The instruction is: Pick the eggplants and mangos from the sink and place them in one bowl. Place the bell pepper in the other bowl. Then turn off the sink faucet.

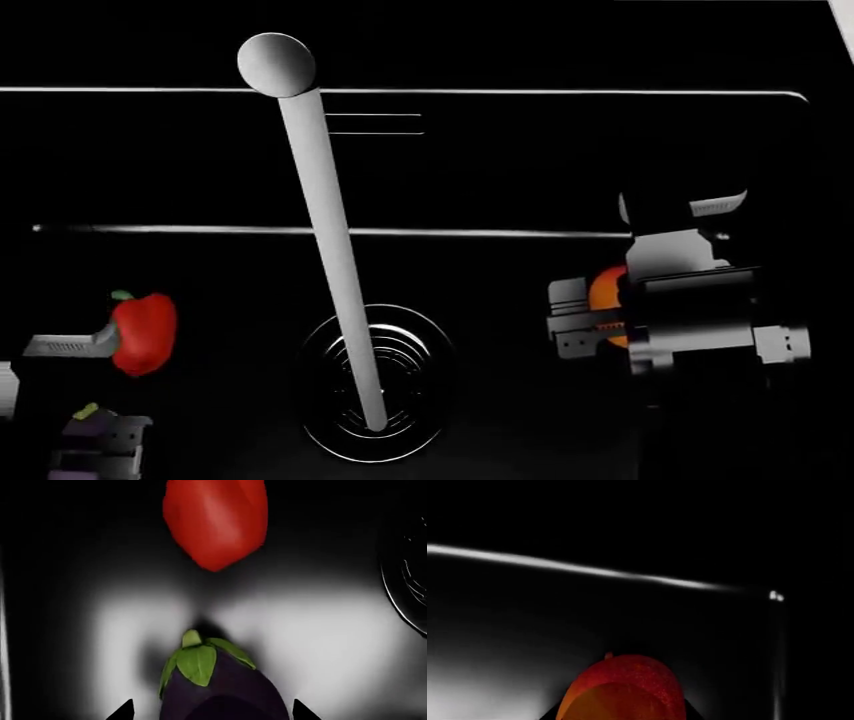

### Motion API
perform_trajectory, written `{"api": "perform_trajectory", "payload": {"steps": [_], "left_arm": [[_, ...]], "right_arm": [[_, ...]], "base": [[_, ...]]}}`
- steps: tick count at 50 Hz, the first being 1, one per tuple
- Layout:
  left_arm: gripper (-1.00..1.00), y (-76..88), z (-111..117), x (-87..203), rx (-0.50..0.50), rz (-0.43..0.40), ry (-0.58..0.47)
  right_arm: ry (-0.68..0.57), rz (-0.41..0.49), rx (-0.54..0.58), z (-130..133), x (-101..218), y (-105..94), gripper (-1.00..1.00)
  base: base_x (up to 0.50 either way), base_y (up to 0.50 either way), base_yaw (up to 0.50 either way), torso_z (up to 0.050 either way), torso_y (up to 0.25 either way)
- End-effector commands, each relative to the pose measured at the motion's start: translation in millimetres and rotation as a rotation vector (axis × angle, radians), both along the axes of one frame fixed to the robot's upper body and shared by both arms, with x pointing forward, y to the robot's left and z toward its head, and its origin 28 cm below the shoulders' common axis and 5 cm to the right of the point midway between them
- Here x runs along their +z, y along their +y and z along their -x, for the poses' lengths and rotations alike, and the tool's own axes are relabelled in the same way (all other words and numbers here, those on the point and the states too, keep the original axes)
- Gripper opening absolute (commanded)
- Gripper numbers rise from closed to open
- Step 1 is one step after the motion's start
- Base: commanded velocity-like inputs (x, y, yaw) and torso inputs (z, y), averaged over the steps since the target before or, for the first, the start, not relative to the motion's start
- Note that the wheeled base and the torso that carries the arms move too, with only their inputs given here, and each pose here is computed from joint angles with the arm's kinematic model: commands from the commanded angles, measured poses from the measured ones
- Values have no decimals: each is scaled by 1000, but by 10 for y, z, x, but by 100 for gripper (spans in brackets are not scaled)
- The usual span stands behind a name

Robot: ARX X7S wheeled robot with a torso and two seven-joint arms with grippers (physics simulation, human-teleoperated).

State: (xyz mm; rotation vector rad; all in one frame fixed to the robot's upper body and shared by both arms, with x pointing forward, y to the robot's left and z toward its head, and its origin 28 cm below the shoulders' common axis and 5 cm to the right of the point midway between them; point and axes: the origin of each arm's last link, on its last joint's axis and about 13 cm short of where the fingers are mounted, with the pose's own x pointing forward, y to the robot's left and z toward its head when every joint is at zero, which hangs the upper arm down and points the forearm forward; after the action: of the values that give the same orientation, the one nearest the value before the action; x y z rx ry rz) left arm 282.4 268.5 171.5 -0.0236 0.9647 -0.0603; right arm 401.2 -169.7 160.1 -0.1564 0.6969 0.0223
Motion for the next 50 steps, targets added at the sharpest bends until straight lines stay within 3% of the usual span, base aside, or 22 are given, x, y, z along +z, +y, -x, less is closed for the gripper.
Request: {"api": "perform_trajectory", "payload": {"steps": [1,10,11,24,28,36,41,44,50], "left_arm": [[100,-35,8,-298,0,26,84],[100,-39,-48,-318,21,45,86],[-100,-26,-48,-309,31,41,79],[-100,-28,20,-11,1,14,-24],[-100,-51,34,194,-44,-16,-141],[-100,-52,65,405,-98,-59,-246],[-100,-54,-44,675,-106,-79,-376],[-100,-69,-118,719,-109,-50,-422],[-100,-78,-224,814,-132,-12,-487]], "right_arm": [[3,-6,26,-9,14,30,-100],[10,-5,37,-8,9,46,-100],[9,-7,37,-9,10,45,-100],[23,-13,58,-8,21,61,-100],[10,-33,62,-20,46,73,-100],[-43,-49,74,-67,169,94,-100],[-129,-126,68,-80,269,94,-100],[-174,-147,83,-40,337,129,-100],[-207,-133,114,55,409,158,-100]], "base": [[0,0,0,0,0],[0,0,0,0,0],[0,0,0,0,0],[0,0,0,0,0],[0,0,0,0,0],[0,0,0,0,0],[0,0,0,0,0],[0,0,0,0,0],[0,0,0,0,0]]}}
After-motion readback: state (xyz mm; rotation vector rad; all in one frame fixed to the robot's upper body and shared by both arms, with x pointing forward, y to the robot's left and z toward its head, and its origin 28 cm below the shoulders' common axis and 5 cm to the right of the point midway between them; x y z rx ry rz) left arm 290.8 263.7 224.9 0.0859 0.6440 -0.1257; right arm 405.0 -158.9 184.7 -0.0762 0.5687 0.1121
